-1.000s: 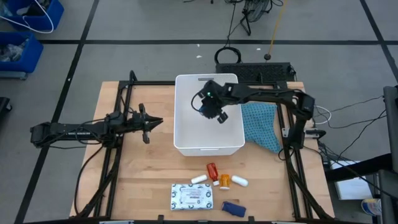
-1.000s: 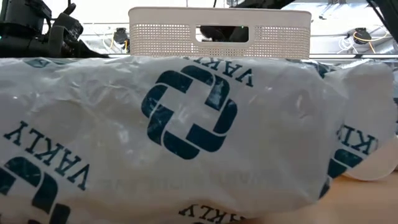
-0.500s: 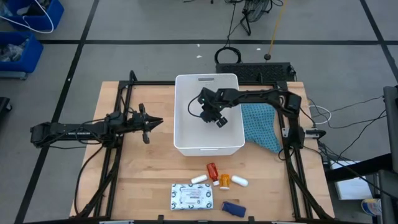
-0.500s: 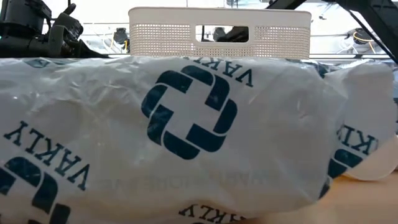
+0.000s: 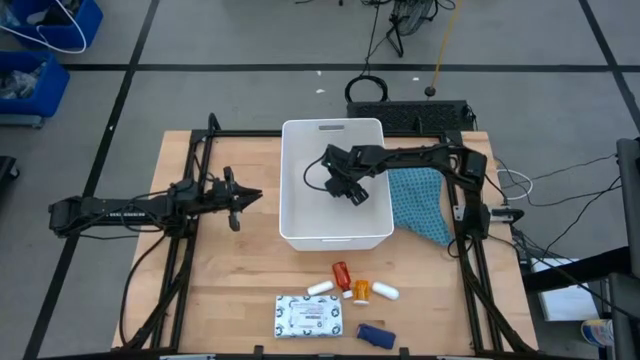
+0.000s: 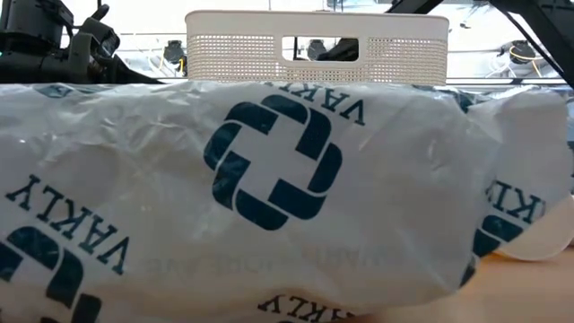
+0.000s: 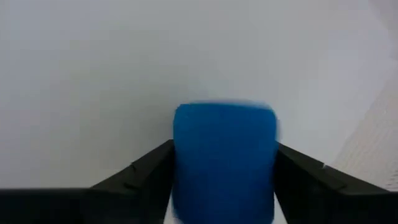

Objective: Pick & place medical supplies in basket/bin
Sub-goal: Put the blue bandage into the white bin, then put the mailer bag into the white bin

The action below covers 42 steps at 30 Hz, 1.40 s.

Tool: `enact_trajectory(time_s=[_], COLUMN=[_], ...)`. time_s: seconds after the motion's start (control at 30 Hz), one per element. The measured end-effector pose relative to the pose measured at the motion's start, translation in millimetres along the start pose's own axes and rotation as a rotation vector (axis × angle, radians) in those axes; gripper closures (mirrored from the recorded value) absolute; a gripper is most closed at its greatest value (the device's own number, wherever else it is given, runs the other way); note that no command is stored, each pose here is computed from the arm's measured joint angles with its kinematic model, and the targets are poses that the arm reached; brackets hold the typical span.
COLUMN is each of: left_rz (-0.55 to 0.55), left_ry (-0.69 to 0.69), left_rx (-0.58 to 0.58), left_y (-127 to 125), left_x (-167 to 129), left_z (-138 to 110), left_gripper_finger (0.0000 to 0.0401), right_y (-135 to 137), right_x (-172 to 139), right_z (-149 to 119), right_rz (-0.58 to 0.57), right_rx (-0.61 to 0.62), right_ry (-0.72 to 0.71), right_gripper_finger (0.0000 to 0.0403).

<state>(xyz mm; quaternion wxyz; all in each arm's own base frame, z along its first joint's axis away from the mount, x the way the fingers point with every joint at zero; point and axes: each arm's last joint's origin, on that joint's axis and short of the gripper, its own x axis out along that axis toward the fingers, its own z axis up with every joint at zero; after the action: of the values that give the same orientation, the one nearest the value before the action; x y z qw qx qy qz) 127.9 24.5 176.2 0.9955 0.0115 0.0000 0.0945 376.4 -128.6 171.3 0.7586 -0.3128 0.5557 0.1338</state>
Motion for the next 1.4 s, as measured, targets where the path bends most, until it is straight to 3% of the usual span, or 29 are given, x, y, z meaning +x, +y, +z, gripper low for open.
enact_trajectory(time_s=[0.27,0.4,0.53,0.63,0.77,0.9,0.97,1.13,1.4], left_rz=[0.0,0.0,0.0,0.0,0.0,-0.001,-0.001,-0.001,0.0], left_ry=[-0.007,-0.01,-0.013,-0.018,-0.026,-0.026,-0.026,-0.026,-0.026], left_rx=[-0.026,-0.029,-0.033,-0.032,-0.052,-0.078,-0.078,-0.078,-0.077], left_y=[0.0,0.0,0.0,0.0,0.0,0.0,0.0,0.0,0.1], left_x=[0.0,0.0,0.0,0.0,-0.1,0.0,0.0,-0.1,-0.1], left_z=[0.7,1.0,1.3,1.7,2.6,2.5,2.5,2.5,2.5], left_gripper_finger=[0.0352,0.0352,0.0352,0.0352,0.0352,0.0352,0.0352,0.0352,0.0352], right_y=[-3.2,-6.0,-9.3,-6.6,3.8,34.0,50.3,88.4,145.9], right_x=[-29.1,-51.4,-90.9,-142.2,-204.6,-239.1,-245.9,-246.1,-194.2], right_z=[5.5,7.4,6.2,2.8,-6.7,-16.7,-22.1,-43.6,-76.6], right_rz=[-0.108,-0.174,-0.325,-0.398,-0.291,-0.276,-0.298,-0.323,-0.338], right_rx=[0.01,0.024,0.077,0.184,0.381,0.38,0.351,0.397,0.48], right_ry=[0.006,-0.021,-0.009,-0.16,-0.557,-0.726,-0.77,-0.945,-1.154], right_gripper_finger=[0.0103,0.01,0.0119,0.0153,0.0237,0.0353,0.0389,0.0396,0.0402])
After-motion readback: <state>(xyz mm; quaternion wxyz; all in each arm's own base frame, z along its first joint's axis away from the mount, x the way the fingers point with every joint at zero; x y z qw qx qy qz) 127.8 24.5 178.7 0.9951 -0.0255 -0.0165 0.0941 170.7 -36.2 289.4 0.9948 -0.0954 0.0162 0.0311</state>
